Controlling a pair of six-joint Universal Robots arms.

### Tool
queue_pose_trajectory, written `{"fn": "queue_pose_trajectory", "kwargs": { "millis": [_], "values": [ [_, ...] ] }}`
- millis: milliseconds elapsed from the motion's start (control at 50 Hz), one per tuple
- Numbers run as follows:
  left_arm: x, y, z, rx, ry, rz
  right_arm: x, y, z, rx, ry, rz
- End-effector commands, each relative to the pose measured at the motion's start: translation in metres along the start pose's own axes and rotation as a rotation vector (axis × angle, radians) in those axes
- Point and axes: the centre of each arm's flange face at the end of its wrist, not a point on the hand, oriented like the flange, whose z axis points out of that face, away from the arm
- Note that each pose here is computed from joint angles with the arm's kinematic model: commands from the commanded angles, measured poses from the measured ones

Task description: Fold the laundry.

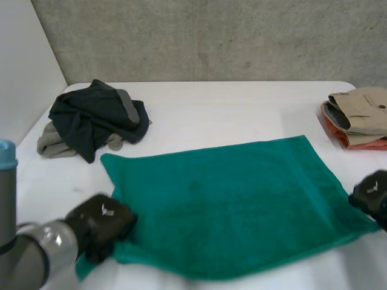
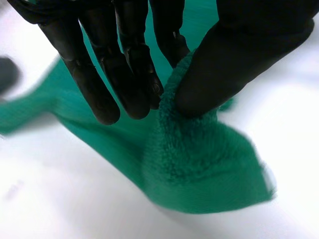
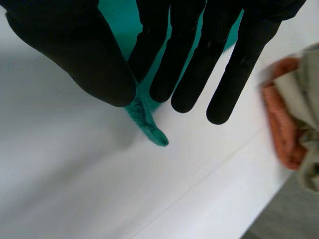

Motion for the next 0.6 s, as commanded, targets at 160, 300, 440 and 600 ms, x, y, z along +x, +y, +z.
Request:
{"fn": "queue_pose_trajectory", "kwargs": {
  "millis": [160,300,440,600],
  "values": [
    [-0.076,-0.022,0.103,0.092,-0.377,-0.009,0.021,-0.063,0.097,0.302,0.245,0.102],
    [-0.087,-0.024,0.130,0.094,-0.393,-0.016,0.023,-0.086,0.136,0.365,0.336,0.083],
    [-0.116,-0.056,0.150,0.248,-0.499,-0.003,0.046,-0.113,0.145,0.466,0.423,0.150],
    [-0.213,-0.198,0.070,1.005,-0.981,0.073,0.185,-0.176,0.051,0.874,0.935,0.408]
  ]
}}
